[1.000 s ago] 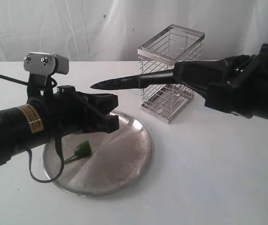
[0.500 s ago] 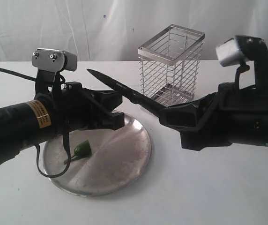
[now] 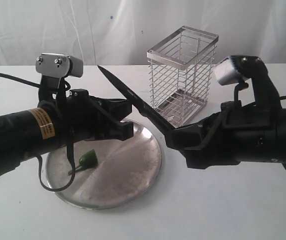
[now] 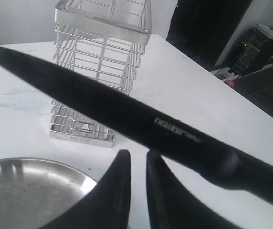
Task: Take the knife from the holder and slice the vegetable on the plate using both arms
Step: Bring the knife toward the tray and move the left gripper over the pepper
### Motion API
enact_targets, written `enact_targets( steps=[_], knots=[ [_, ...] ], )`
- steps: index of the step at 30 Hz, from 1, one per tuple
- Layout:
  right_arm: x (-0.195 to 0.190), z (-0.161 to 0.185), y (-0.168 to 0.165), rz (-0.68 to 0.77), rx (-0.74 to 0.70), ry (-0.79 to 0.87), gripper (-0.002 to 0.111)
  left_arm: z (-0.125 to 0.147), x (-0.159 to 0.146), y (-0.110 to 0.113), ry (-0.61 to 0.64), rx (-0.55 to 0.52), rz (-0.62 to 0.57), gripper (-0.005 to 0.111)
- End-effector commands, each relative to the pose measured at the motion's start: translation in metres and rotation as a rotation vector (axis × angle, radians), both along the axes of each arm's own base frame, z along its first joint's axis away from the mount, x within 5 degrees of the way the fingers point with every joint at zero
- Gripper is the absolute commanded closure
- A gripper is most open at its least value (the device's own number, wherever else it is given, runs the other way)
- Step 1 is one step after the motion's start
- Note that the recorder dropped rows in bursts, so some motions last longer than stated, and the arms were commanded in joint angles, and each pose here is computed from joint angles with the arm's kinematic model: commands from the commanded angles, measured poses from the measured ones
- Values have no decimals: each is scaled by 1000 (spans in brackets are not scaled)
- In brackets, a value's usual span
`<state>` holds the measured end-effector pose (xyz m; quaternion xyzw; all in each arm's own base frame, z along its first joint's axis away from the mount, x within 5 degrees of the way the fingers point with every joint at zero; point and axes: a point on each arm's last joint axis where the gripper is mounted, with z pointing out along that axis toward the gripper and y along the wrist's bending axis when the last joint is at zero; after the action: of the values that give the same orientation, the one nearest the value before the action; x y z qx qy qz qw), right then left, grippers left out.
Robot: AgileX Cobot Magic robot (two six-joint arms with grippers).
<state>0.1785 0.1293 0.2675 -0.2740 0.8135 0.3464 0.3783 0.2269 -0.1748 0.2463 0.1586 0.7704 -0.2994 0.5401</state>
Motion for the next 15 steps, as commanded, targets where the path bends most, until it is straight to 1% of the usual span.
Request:
enact_targets(
  steps=[1,4,6,12,15],
  knots=[
    [2,3,1,-16,38,8,108,2,-4,-5,-13,10,-61,88],
    [2,6,2,-23,64,2,108,2,-6,-7,-6,10,-87,88],
    [2,8,3,-7,73,-5,108,3,-6,-8,-10,-9,-97,88],
    [2,10,5,-2,94,-4,108,15,-13,-17,-81,-122,-171,88],
    [3,10,5,-6,98,2,108,15,-20,-26,-74,-119,-207,88]
  ],
)
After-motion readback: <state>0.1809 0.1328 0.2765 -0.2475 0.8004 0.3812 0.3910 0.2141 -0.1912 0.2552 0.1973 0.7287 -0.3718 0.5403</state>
